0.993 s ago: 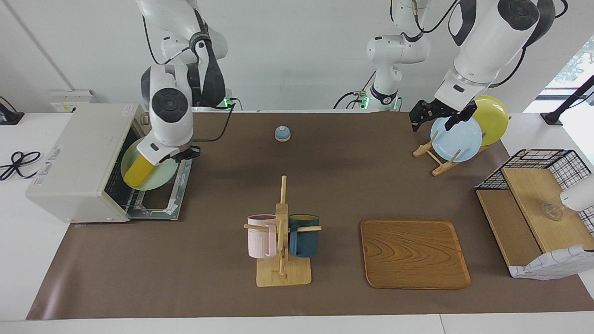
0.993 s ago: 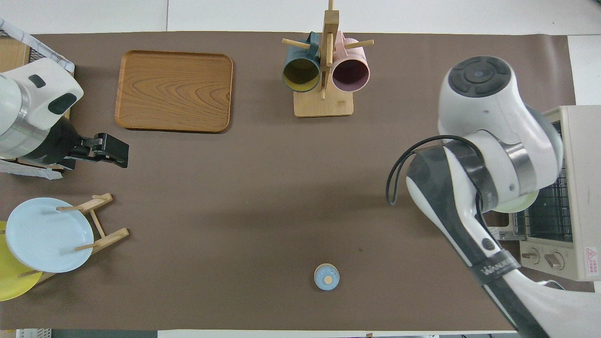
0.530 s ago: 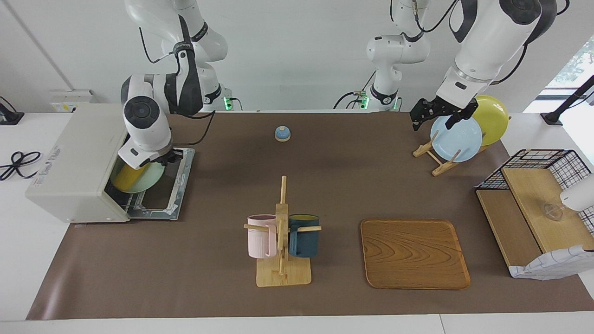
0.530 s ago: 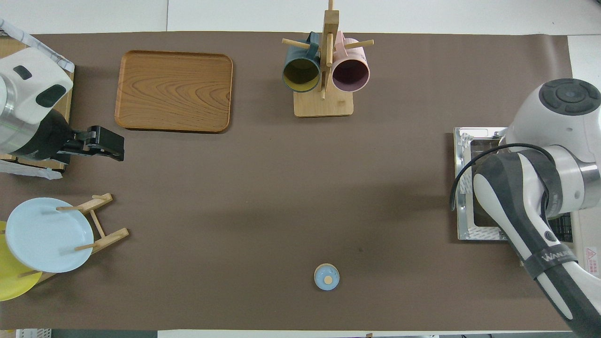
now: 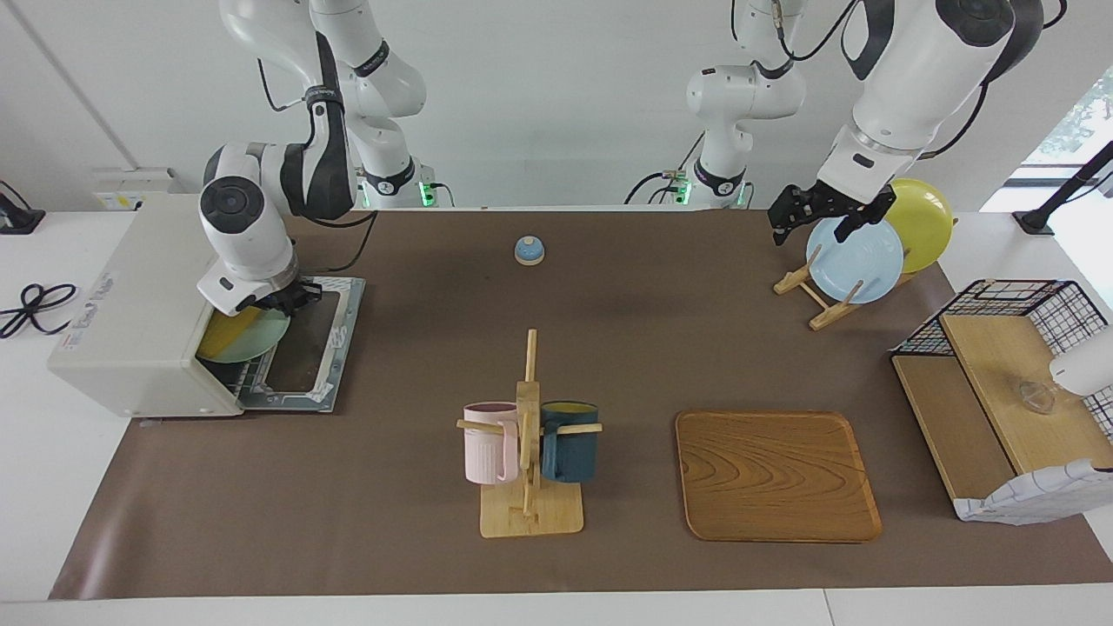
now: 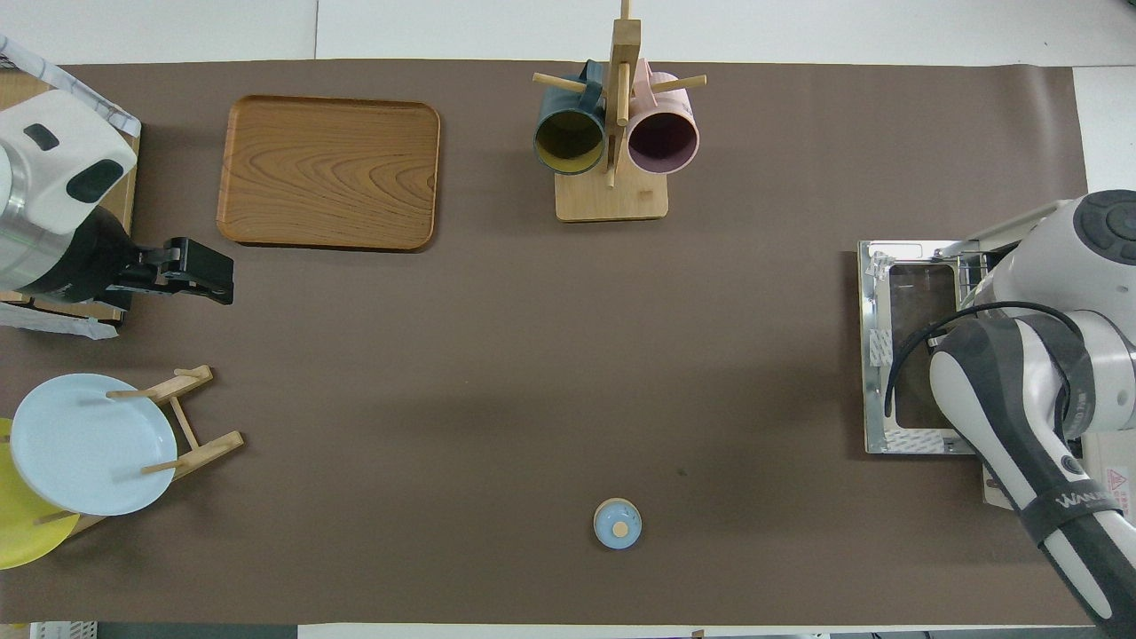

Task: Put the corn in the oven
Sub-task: 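Insert the corn into the oven and open the right gripper, then withdraw the right gripper out of the oven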

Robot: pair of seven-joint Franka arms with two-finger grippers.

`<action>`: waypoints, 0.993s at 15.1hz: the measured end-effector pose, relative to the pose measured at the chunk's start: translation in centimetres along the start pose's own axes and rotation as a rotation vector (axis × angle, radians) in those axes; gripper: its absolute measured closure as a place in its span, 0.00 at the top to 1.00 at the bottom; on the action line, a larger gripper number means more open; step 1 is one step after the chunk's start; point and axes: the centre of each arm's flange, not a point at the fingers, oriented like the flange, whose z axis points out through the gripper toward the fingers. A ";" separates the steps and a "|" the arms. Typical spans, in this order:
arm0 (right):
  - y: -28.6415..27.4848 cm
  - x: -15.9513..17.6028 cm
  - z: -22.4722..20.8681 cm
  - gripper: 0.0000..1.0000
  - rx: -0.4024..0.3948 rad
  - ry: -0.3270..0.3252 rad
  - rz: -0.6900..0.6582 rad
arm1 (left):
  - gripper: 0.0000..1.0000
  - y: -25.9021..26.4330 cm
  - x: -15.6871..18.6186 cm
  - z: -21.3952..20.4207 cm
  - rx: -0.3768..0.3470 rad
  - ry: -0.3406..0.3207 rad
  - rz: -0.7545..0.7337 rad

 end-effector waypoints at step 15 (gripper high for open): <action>0.5 1.0 -2.8 0.42 0.083 0.053 0.015 | 1.00 -0.5 0.1 0.1 0.000 -0.004 -0.010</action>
